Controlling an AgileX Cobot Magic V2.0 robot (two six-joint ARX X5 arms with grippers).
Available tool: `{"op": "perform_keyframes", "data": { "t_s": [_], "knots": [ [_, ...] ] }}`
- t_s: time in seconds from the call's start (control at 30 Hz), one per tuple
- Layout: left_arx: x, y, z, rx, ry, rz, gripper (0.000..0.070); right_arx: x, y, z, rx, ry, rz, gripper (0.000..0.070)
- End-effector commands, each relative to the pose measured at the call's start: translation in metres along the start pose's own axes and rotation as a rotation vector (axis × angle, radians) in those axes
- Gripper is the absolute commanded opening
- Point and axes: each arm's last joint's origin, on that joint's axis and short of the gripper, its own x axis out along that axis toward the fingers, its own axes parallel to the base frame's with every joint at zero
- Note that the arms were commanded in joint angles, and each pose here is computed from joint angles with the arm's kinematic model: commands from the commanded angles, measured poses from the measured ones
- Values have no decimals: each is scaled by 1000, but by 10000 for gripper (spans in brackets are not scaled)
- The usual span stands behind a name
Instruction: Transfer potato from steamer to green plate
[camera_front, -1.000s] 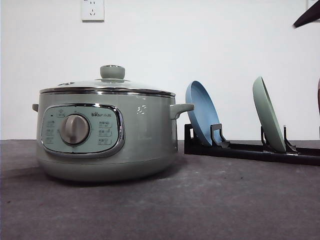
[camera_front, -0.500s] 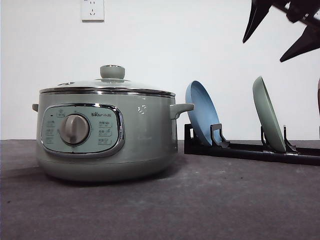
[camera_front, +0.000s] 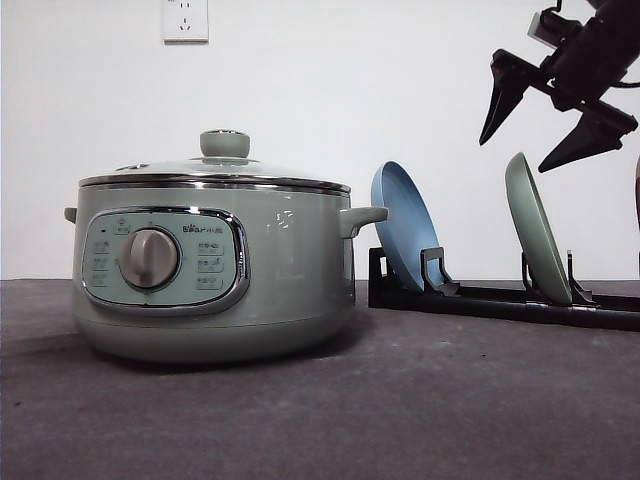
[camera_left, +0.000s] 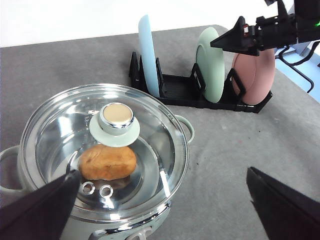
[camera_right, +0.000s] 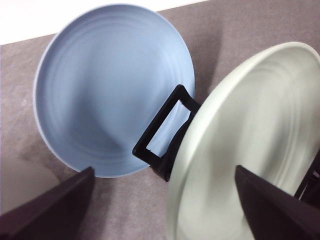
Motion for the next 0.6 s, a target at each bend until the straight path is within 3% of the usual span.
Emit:
{"op": "perform_keyframes", "data": {
  "t_s": [0.0, 0.13, 0.3, 0.4, 0.57],
  "knots": [
    [-2, -2, 6, 24, -22, -8, 676, 5, -1, 5, 0, -19, 6, 512],
    [-2, -2, 6, 23, -21, -8, 676, 7, -2, 6, -3, -25, 6, 396],
    [-2, -2, 6, 23, -21, -8, 676, 9, -6, 7, -1, -33, 2, 394],
    [-2, -2, 6, 23, -21, -8, 676, 11, -9, 7, 6, -34, 0, 332],
    [-2, -2, 6, 23, -21, -8, 676, 14, -11, 6, 6, -33, -1, 322]
  ]
}}
